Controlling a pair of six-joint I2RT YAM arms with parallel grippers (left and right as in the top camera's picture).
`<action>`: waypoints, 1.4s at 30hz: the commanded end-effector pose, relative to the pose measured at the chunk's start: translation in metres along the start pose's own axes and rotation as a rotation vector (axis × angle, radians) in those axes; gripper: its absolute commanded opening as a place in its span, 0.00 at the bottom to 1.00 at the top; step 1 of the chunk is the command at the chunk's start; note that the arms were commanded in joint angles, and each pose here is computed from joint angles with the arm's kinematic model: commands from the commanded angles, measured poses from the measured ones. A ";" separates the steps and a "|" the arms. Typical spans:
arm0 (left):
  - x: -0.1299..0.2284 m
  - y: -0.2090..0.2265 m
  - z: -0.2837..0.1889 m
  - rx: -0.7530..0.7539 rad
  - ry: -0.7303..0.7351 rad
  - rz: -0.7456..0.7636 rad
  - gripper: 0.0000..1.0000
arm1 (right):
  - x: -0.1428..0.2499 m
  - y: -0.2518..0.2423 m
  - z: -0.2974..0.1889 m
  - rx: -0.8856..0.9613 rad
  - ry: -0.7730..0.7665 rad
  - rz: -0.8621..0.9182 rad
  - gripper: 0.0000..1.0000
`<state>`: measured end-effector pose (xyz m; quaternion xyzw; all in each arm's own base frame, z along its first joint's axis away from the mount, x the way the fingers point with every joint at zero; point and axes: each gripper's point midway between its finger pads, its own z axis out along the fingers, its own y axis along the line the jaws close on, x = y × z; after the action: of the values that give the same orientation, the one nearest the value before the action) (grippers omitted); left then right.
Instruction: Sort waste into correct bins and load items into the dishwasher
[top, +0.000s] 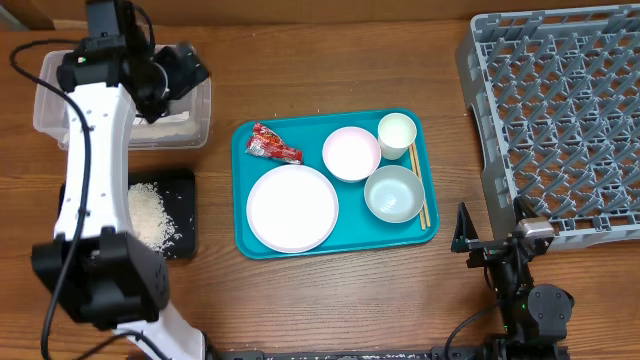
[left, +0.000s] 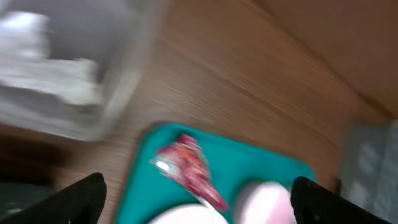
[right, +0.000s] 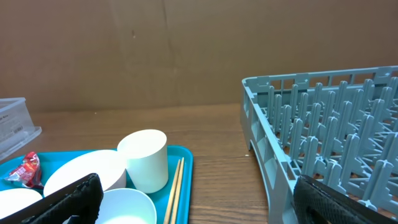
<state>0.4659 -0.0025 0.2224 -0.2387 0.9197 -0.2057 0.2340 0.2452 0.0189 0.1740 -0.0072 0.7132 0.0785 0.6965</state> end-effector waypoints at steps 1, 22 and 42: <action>0.044 -0.075 -0.028 0.265 0.102 0.225 0.91 | 0.001 -0.002 0.000 0.011 -0.006 -0.001 1.00; 0.160 -0.023 0.139 -0.389 0.340 -0.189 1.00 | 0.001 -0.003 0.000 0.011 -0.006 -0.001 1.00; 0.138 0.027 0.177 -0.461 0.310 -0.258 0.67 | 0.001 -0.002 0.000 0.011 -0.006 -0.001 1.00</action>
<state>0.4426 -0.0984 0.0210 -0.3702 0.9272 -0.0563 -0.0006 0.2452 0.0190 0.1739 -0.0073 0.7134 0.0786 0.6963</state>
